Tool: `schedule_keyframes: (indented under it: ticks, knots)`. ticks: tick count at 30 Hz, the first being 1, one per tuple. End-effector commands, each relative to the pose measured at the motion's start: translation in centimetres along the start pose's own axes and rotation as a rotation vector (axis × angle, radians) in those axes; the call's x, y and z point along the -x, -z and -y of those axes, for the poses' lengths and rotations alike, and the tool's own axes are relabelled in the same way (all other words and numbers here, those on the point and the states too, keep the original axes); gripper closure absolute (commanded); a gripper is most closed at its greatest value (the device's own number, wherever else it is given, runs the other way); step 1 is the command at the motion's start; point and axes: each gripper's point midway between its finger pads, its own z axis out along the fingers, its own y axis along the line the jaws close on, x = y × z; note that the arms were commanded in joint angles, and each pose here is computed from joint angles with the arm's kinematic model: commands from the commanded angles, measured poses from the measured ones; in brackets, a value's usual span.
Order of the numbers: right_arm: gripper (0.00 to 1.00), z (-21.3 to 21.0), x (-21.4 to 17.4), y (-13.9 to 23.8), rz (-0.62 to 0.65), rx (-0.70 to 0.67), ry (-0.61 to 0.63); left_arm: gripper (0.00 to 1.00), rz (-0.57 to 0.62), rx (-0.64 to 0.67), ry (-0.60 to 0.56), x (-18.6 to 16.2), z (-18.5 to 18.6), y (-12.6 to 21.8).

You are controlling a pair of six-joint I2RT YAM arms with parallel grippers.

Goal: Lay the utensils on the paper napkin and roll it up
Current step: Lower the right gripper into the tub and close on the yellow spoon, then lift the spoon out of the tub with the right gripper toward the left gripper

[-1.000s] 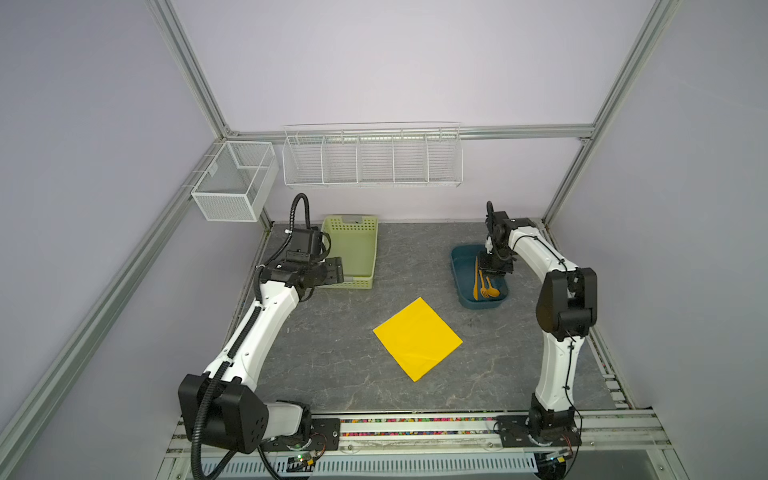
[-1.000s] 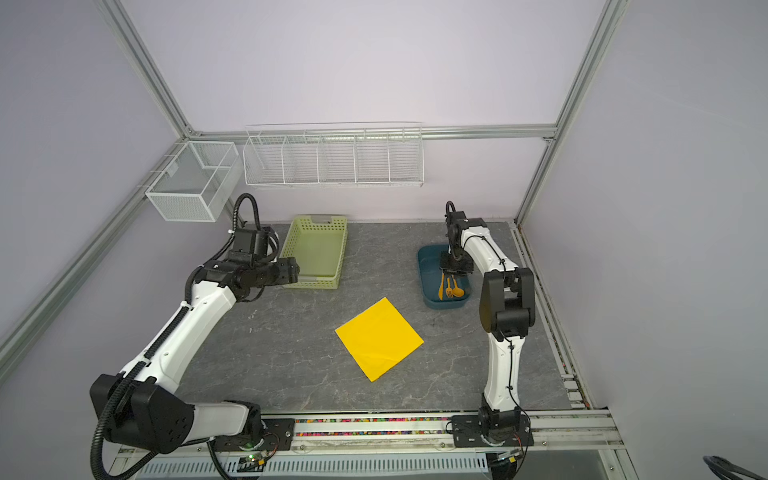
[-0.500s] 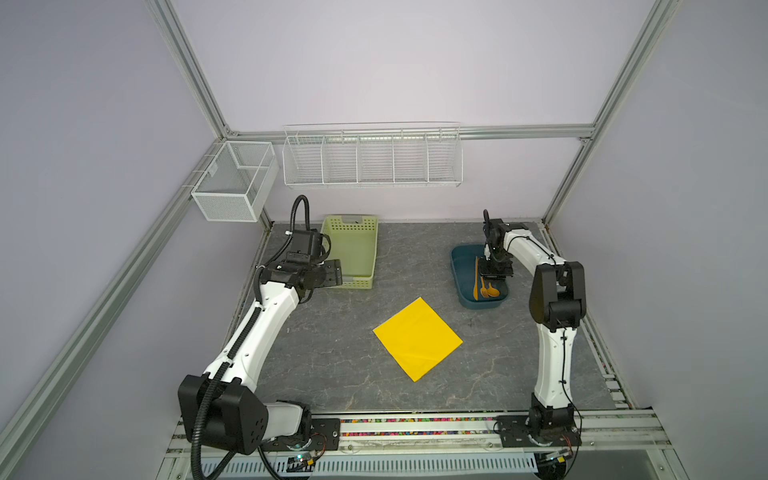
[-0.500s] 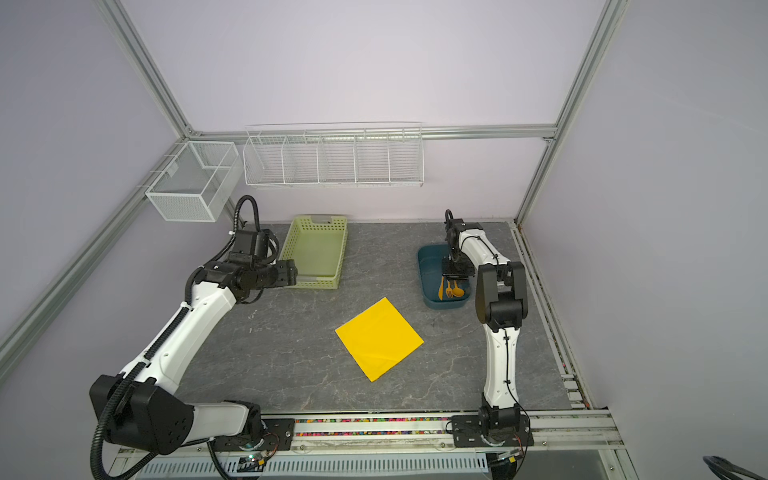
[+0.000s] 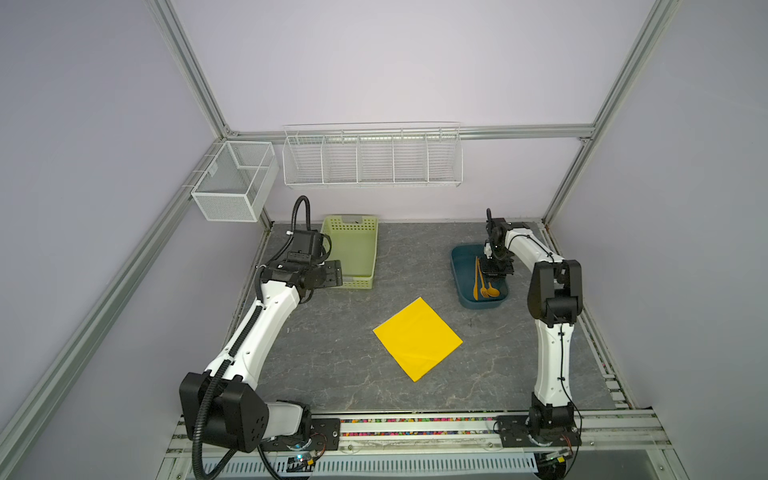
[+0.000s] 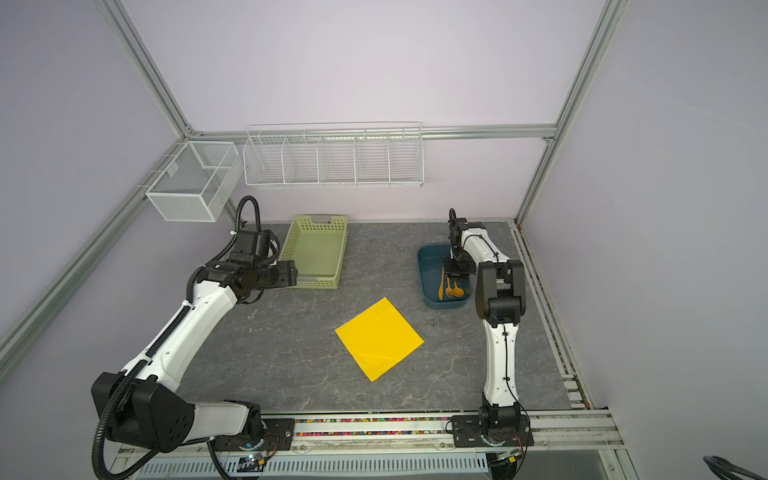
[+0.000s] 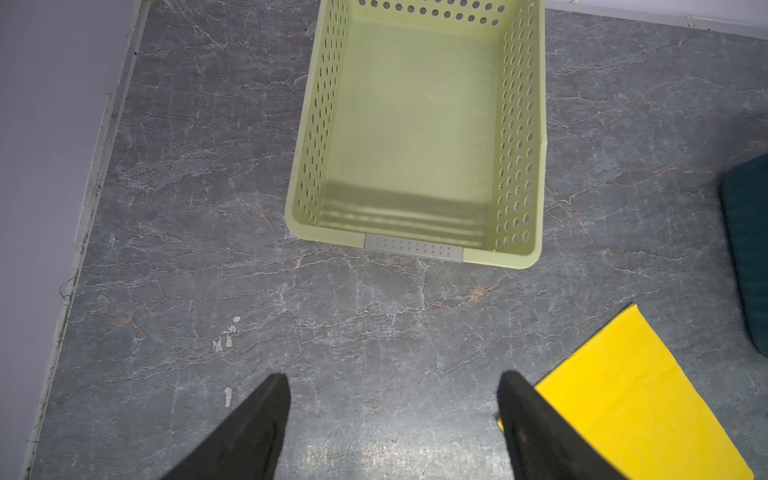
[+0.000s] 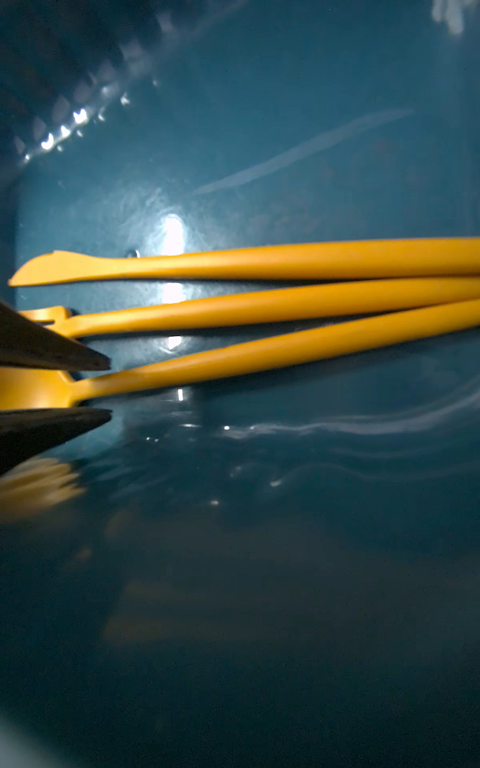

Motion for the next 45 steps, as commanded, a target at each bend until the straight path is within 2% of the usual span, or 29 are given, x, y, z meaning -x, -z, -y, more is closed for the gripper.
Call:
schedule_keyframes:
  ticks: [1,17,31,36,45]
  knots:
    - [0.8,-0.3,-0.2,-0.5,-0.025,0.015,0.02,0.2,-0.016,0.043,0.022,0.0,-0.8,0.1]
    - [0.81,-0.7,-1.6,-1.8,-0.064,-0.014,0.058,0.2,-0.036,0.075,0.01,-0.4,-1.4,0.2]
    - [0.88,-1.0,-2.9,-2.9,-0.091,-0.029,0.06,0.2,-0.047,0.074,0.011,-0.7,-1.4,-0.2]
    - [0.89,-1.1,-2.3,-1.1,-0.043,-0.026,0.042,0.2,-0.043,0.063,0.007,-0.3,-1.1,-0.2]
    - [0.92,-1.8,-1.8,5.2,0.091,0.007,0.027,0.19,-0.006,-0.018,0.001,1.3,0.5,0.3]
